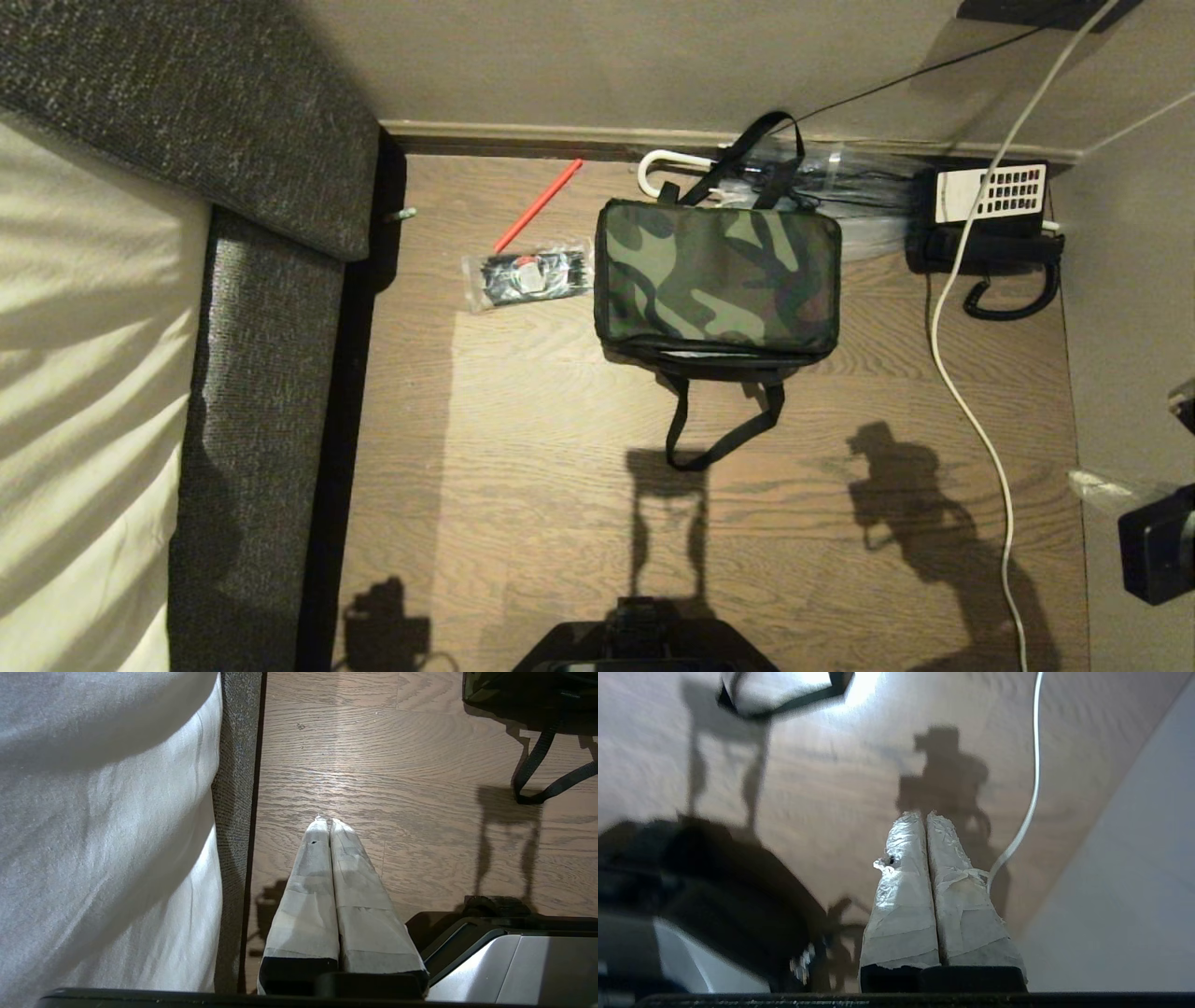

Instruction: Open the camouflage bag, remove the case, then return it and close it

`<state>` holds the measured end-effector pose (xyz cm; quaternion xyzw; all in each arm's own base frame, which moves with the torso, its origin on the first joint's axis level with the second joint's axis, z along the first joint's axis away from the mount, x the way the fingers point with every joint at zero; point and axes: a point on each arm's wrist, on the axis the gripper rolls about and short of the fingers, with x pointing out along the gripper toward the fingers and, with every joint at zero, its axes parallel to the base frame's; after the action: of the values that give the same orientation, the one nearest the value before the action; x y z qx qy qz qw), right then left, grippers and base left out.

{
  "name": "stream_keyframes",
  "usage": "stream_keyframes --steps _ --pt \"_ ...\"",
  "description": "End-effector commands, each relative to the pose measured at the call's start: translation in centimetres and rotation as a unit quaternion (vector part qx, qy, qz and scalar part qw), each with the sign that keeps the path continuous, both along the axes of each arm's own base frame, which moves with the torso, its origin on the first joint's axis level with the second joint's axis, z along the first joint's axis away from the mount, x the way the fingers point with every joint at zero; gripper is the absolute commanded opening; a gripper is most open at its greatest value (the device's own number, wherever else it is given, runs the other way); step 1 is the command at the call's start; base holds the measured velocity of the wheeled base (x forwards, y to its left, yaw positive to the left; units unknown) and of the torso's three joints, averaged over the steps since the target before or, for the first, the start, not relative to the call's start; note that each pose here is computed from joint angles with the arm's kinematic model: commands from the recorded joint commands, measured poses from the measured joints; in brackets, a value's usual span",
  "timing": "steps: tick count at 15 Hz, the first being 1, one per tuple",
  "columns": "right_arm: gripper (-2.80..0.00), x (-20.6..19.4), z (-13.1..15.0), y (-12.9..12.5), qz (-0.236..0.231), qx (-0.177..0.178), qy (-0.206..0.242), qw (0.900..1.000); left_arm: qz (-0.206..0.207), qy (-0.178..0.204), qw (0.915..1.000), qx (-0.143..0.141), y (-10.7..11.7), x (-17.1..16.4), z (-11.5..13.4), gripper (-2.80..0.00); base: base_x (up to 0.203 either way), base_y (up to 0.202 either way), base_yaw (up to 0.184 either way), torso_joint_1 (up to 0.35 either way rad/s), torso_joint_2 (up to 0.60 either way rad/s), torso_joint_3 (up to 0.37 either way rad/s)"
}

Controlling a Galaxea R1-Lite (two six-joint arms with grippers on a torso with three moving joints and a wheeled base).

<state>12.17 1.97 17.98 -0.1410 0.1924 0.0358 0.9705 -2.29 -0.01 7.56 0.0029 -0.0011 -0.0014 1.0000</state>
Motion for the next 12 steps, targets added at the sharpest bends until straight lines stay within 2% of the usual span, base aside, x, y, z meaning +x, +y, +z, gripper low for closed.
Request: stream_keyframes --steps 1,2,3,6,10,12 --pt "-2.8 -0.2 -0.2 0.0 -0.002 -0.007 0.019 1.0 0.0 0.001 1.0 0.0 0.0 0.0 0.0 -2.8 0.0 0.0 0.0 0.0 0.0 0.0" --pt "-2.8 0.1 -0.6 0.0 -0.006 -0.016 0.044 0.999 0.0 0.002 1.0 0.0 0.0 0.0 -0.1 -2.8 0.0 0.0 0.0 0.0 0.0 0.0" --pt "-2.8 0.3 -0.4 0.0 -0.014 -0.023 0.046 0.999 0.0 0.001 1.0 0.0 0.0 0.0 0.0 -2.8 0.0 0.0 0.0 0.0 0.0 0.0" --pt "-2.8 1.3 0.8 0.1 -0.031 -0.031 0.032 0.999 0.0 0.001 1.0 0.0 0.0 0.0 0.0 -2.8 0.0 0.0 0.0 0.0 0.0 0.0" --pt "-2.8 1.9 0.5 -0.2 -0.11 -0.075 0.042 0.99 0.0 0.001 1.0 0.0 0.0 0.0 0.0 -2.8 0.0 0.0 0.0 0.0 0.0 0.0" --pt "-2.8 1.2 0.5 -0.3 -0.119 -0.078 0.036 0.989 0.0 0.001 1.0 0.0 0.0 0.0 0.0 -2.8 0.0 0.0 0.0 0.0 0.0 0.0"
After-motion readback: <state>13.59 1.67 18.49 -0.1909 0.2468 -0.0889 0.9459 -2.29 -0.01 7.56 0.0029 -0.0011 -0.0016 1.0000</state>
